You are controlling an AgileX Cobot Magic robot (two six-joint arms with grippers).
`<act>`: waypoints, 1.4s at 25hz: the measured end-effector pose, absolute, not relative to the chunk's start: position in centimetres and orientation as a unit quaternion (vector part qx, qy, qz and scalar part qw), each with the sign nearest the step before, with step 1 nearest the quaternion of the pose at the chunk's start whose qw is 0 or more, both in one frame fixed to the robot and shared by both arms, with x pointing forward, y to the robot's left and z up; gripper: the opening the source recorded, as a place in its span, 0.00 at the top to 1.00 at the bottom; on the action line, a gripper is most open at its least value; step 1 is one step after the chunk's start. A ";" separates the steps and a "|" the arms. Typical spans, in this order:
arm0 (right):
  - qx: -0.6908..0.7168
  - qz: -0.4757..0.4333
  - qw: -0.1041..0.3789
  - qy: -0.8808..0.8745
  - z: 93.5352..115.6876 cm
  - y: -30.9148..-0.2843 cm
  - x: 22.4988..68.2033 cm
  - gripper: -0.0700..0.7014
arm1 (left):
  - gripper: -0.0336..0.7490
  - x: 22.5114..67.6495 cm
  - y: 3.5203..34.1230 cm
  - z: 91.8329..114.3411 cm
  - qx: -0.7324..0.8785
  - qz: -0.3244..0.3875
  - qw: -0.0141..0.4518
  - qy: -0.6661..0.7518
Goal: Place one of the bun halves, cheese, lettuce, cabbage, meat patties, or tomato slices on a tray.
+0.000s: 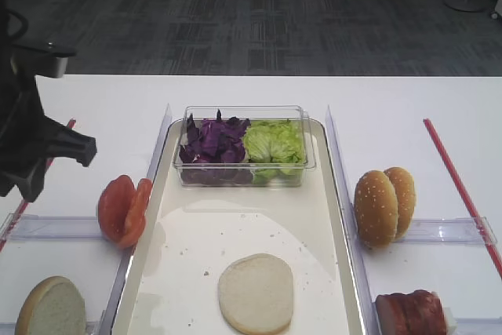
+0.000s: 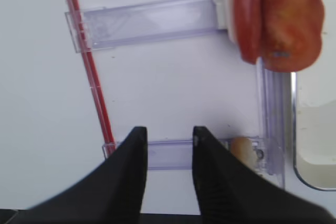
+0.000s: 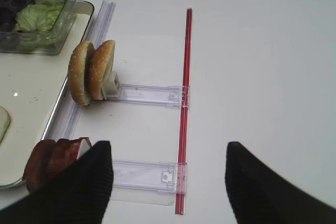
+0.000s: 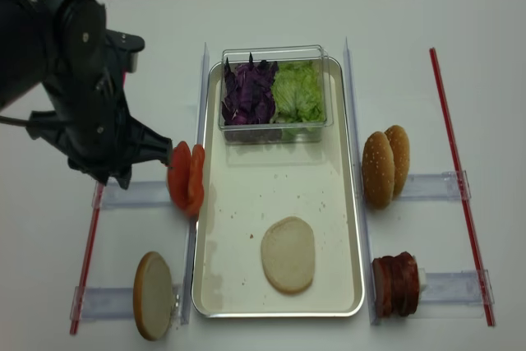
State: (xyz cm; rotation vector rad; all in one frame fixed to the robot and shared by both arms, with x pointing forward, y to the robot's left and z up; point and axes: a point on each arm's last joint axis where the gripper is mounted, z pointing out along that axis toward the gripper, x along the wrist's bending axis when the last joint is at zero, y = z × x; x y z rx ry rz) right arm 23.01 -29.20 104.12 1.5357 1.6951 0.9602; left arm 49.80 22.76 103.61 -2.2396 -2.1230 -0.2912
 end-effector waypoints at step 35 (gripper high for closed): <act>0.586 0.366 0.324 0.646 104.1 -29.2 23.0 0.28 | 0.70 37.6 29.8 105.2 -0.671 -0.104 -0.061 -0.732</act>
